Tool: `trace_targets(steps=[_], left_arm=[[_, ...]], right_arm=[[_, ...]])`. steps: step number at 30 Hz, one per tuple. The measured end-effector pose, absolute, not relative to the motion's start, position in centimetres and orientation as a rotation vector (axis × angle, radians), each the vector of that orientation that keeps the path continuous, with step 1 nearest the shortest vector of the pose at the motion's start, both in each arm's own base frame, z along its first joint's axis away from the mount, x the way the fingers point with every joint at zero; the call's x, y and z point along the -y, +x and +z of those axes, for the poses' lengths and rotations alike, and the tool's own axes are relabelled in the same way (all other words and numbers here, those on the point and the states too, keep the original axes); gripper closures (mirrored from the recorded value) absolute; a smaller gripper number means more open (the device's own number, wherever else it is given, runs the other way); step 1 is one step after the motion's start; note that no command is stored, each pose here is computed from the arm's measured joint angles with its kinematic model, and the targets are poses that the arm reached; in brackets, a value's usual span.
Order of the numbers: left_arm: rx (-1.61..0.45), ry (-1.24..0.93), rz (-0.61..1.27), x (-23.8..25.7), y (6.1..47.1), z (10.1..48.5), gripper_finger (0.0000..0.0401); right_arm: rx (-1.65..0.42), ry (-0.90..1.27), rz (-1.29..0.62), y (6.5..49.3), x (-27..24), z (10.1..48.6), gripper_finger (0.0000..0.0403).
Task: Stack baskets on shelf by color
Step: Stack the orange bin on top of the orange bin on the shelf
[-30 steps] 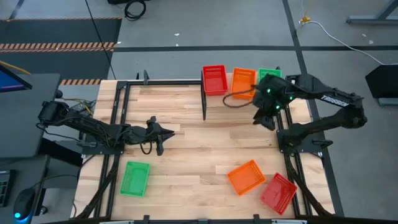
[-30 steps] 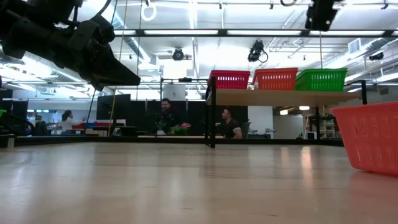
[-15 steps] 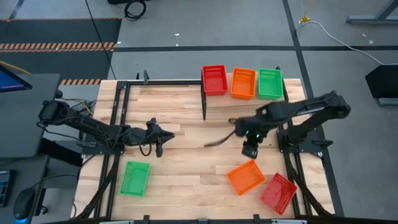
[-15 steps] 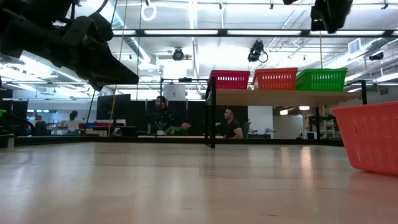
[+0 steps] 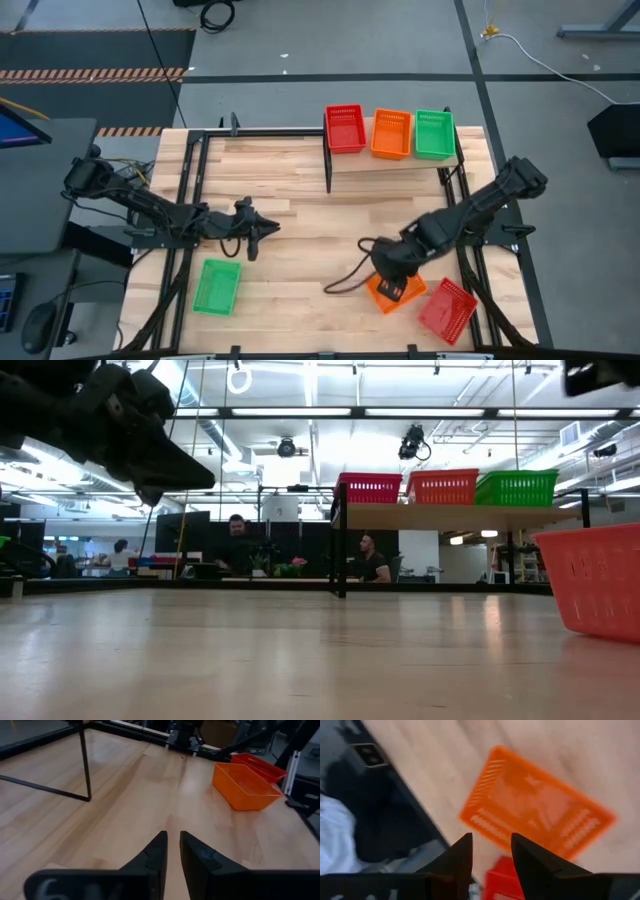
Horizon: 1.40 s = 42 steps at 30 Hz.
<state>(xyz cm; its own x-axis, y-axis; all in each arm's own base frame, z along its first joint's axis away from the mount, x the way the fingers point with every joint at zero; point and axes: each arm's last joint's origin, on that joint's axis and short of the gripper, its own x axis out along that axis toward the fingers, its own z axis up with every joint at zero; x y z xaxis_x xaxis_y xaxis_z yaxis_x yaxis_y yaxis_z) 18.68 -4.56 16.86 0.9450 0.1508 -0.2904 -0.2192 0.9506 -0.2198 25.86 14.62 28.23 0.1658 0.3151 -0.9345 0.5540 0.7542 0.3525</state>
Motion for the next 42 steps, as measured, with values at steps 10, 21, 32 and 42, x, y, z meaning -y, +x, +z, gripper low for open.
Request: trace_targets(steps=[10,21,32,42], left_arm=[[-0.283,-0.286,0.102,6.3,18.2,16.9,0.0345],[-0.241,-0.259,0.070,6.8,18.1,17.3,0.0348],[-0.212,-0.225,0.081,6.5,18.3,17.6,0.0344],[-0.201,-0.230,0.085,6.4,18.4,17.7,0.0347]], right_arm=[[-1.344,0.858,-0.437,25.2,-17.9,26.8,0.0262],[-1.430,0.878,-0.403,28.5,-21.1,21.0,0.0262],[-1.376,0.835,-0.524,28.3,-20.6,20.5,0.0262],[-1.370,0.824,-0.541,29.1,-21.1,18.8,0.0262]])
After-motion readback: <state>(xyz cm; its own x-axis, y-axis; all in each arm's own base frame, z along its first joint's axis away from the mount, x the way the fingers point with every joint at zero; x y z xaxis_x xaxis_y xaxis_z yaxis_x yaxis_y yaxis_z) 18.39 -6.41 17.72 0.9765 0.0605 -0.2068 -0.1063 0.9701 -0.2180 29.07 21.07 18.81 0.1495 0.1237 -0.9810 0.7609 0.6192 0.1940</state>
